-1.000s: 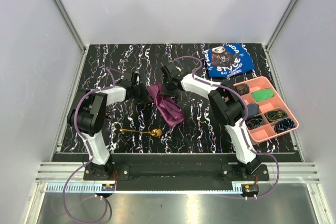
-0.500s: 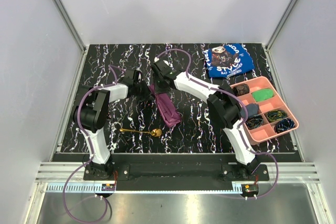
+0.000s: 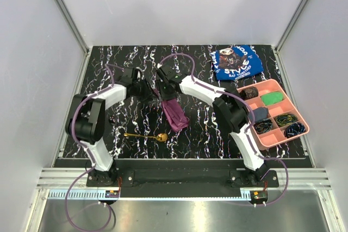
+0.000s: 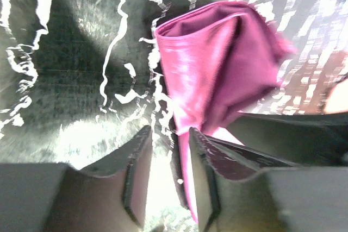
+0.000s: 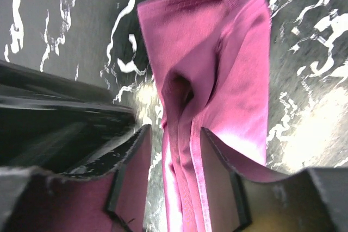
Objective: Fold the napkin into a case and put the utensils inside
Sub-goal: Fold the 2/3-rectangle-folded napkin at the center of the board.
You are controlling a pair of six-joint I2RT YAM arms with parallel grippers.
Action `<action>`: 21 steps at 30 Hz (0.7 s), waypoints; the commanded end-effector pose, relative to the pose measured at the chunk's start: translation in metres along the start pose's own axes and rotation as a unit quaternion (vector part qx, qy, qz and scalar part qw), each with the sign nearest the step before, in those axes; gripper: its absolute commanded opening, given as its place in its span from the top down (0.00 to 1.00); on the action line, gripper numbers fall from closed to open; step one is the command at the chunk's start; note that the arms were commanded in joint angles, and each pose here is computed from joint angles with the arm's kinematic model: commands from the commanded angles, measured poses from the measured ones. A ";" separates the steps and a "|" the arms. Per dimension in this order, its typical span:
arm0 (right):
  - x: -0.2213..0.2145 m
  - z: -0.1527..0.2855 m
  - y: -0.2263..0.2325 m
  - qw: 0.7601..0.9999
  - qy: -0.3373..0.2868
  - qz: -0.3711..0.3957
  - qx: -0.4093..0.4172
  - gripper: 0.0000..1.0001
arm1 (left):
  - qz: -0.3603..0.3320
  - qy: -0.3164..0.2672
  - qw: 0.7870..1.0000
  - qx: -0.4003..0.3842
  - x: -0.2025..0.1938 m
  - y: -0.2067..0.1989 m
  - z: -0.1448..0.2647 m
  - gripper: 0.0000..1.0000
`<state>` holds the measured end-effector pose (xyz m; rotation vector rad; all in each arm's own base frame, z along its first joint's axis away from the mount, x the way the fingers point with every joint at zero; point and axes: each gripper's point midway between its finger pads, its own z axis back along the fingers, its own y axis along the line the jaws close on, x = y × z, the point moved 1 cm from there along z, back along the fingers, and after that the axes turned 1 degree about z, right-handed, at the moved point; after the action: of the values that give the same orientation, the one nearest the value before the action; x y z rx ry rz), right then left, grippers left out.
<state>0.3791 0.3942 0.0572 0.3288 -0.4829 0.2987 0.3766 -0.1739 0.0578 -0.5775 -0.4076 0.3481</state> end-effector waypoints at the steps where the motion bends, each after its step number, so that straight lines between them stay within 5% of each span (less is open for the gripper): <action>1: 0.025 0.042 0.024 0.995 -0.039 0.029 0.083 0.47 | -0.030 -0.031 0.997 -0.058 0.014 -0.029 0.033 0.59; 7: 0.037 0.063 0.015 0.989 -0.059 0.017 0.133 0.44 | -0.036 -0.028 0.993 -0.107 0.022 -0.050 0.031 0.50; 13: 0.043 0.101 -0.026 0.982 -0.087 -0.018 0.164 0.32 | -0.050 -0.029 0.991 -0.122 0.025 -0.069 0.024 0.30; 17: 0.047 0.097 -0.058 0.972 -0.100 -0.057 0.206 0.32 | -0.071 -0.042 0.993 -0.087 0.031 -0.072 0.015 0.33; 21: 0.050 0.088 -0.058 0.967 -0.102 -0.059 0.225 0.45 | -0.072 -0.041 0.993 -0.084 0.038 -0.077 0.006 0.38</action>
<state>0.4087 0.2985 0.1376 0.7187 -0.5854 0.2035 0.3998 -0.2128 0.1072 -0.7112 -0.4930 0.2239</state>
